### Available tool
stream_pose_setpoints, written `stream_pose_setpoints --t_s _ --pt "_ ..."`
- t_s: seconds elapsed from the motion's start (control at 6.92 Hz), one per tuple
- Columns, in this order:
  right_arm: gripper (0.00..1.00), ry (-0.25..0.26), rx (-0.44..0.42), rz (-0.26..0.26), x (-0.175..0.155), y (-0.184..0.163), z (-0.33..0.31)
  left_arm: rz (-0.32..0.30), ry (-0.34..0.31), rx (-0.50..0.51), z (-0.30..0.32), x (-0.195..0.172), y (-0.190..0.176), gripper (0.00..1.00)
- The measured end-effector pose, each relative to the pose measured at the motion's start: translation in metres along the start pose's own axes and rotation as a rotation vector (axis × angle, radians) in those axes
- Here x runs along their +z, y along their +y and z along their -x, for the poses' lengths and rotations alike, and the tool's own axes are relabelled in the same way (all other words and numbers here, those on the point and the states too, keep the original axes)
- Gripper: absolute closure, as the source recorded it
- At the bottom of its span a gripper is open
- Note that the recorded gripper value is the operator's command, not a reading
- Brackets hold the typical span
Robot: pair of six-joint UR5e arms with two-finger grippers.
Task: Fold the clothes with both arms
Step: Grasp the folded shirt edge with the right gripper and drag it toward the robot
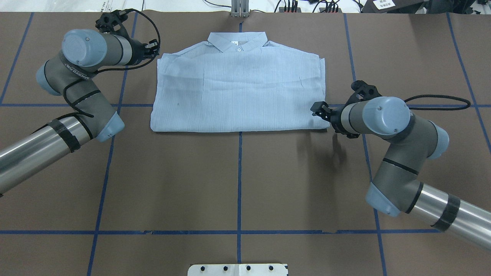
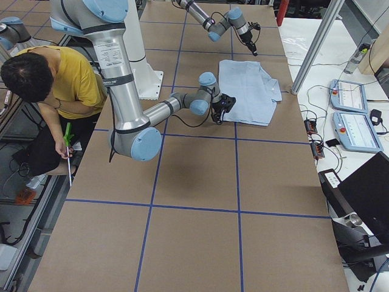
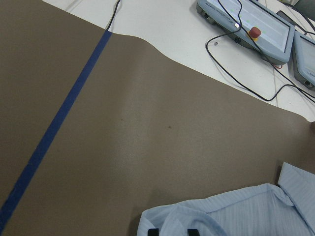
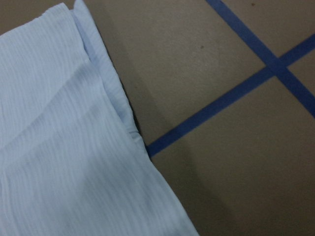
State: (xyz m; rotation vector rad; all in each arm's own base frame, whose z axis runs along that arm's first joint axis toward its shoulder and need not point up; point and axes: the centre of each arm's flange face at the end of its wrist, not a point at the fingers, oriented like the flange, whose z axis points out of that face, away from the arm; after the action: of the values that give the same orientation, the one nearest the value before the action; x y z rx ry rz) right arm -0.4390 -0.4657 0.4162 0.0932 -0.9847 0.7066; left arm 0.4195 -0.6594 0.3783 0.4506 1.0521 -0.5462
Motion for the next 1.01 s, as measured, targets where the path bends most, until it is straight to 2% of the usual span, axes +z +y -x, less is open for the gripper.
stream_pose_setpoints --t_s 0.14,0.29,0.72,0.87,1.01 --pt "0.54 -0.011 0.020 0.022 0.001 0.000 -0.016 0.001 -0.001 0.001 0.000 0.000 0.001 0.68" --pt "0.74 -0.008 0.037 0.028 0.003 0.000 -0.019 0.002 -0.005 0.001 0.003 0.001 0.002 0.68" --pt "0.74 0.022 0.087 0.012 0.000 -0.002 0.018 0.005 -0.017 0.000 0.013 0.003 0.004 0.68" --pt "1.00 0.033 0.093 0.006 -0.001 -0.003 0.026 0.004 -0.019 0.000 0.014 0.003 0.004 0.68" --pt "1.00 0.037 0.096 0.002 -0.001 -0.005 0.028 0.004 -0.021 -0.001 0.015 0.003 0.004 0.68"
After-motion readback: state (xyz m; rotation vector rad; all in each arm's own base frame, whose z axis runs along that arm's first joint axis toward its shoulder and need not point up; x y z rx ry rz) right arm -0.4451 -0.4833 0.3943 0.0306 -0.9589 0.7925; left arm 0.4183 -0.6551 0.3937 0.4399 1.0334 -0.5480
